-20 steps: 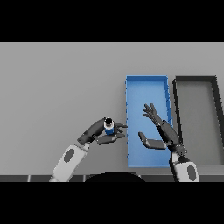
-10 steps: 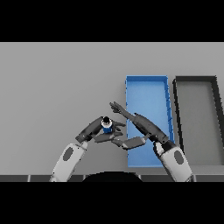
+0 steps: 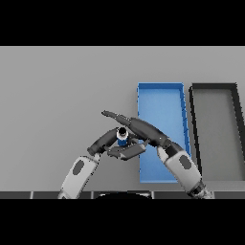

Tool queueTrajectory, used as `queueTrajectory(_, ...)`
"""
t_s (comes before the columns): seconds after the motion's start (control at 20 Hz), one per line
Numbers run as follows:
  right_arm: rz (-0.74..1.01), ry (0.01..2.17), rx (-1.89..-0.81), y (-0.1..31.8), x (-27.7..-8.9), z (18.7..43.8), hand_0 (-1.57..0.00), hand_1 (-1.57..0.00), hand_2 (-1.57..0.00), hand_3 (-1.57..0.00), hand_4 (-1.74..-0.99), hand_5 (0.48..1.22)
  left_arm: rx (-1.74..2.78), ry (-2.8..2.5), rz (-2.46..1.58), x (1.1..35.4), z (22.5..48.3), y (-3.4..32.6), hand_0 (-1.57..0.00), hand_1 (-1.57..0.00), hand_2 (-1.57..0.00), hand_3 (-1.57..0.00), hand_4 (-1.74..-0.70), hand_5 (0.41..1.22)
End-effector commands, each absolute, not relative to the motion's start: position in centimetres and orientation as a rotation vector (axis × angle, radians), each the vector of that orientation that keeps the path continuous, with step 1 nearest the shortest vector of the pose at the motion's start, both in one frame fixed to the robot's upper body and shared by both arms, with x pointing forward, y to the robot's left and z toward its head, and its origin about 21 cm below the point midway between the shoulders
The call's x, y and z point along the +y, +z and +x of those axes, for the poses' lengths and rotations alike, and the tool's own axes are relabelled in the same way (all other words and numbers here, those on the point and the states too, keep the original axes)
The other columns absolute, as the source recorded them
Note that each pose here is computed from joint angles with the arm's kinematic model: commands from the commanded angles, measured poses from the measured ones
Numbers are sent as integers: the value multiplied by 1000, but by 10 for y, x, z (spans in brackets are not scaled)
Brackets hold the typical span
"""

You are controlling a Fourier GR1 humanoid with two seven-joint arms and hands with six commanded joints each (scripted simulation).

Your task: Pick up the blue pipe and place it into the blue bin.

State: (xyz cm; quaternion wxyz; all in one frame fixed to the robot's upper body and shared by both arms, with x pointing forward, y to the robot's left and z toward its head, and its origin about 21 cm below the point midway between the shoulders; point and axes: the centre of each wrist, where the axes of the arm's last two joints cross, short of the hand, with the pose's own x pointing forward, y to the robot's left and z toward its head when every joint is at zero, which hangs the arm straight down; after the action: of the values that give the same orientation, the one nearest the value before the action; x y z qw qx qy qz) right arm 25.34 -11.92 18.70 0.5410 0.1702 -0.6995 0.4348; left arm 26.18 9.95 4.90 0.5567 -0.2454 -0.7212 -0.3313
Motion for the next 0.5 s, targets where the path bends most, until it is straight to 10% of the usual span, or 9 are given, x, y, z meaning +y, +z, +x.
queueTrajectory(0.0, 413, 1048, -1658, 187, -115, 256, -69, -108, -166, -44, -1204, 497, -1697, -783, -571, 98, 260, 48, -1571, -1571, -1571, -1571, -1465, 1221)
queueTrajectory(0.25, 461, 1080, -1656, 182, -105, 265, -876, -877, -910, -762, -1467, 518, -1657, -801, -525, 102, 262, 51, -1571, -1571, -1571, -1571, -1622, 1221)
queueTrajectory(0.45, 546, 1035, -1658, 181, -97, 262, -1286, -1287, -1300, -1102, -1606, 765, -1674, -751, -595, 100, 261, 48, -1571, -1571, -1571, -1532, -1690, 1221)
